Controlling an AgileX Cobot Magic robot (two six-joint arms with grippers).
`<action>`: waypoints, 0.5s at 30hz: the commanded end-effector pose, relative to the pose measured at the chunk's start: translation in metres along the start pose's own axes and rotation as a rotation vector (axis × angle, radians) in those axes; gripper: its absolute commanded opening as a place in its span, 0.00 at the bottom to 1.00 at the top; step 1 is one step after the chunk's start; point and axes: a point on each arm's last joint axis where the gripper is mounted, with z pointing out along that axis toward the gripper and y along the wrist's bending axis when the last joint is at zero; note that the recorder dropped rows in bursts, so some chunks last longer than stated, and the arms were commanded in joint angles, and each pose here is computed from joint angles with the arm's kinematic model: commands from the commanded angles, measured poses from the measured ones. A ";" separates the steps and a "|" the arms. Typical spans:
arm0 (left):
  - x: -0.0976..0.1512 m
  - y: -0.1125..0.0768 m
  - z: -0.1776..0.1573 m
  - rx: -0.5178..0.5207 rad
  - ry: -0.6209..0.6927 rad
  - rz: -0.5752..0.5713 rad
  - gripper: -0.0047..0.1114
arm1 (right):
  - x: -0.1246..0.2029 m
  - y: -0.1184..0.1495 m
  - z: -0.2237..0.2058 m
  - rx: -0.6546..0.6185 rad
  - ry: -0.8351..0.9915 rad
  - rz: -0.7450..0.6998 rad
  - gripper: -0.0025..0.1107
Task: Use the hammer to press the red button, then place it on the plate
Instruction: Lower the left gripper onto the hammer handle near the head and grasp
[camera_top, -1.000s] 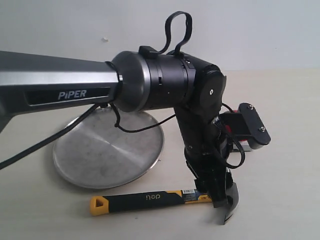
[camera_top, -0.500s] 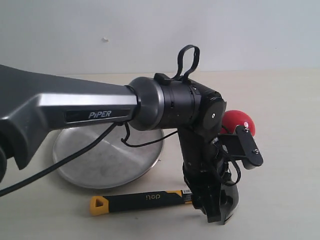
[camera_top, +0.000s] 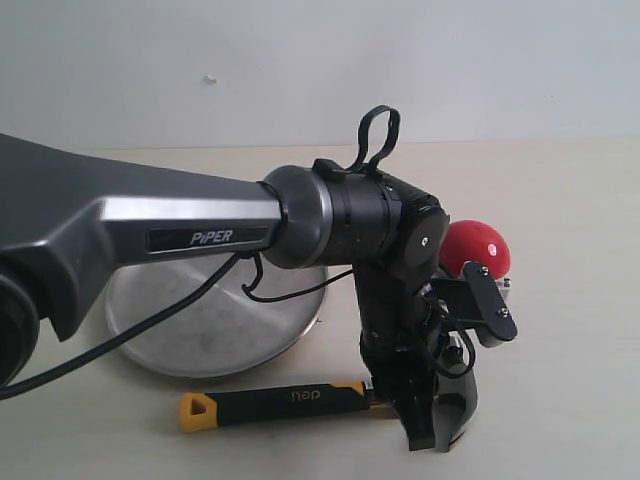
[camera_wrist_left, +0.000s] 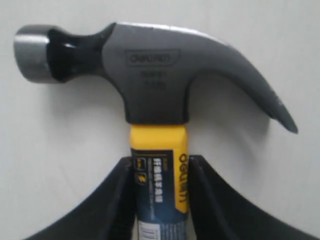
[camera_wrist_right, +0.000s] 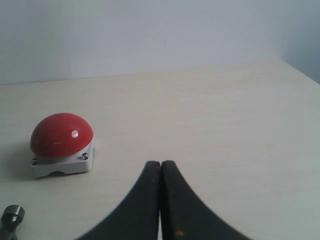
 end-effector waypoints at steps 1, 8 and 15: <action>-0.002 -0.002 0.004 0.009 -0.003 -0.007 0.10 | 0.000 0.000 0.000 0.006 -0.015 -0.009 0.02; -0.005 0.003 -0.004 -0.058 -0.036 0.032 0.04 | 0.000 0.000 0.000 0.006 -0.015 -0.009 0.02; -0.010 0.004 -0.037 -0.110 -0.106 0.028 0.04 | 0.000 0.000 0.000 0.006 -0.015 -0.009 0.02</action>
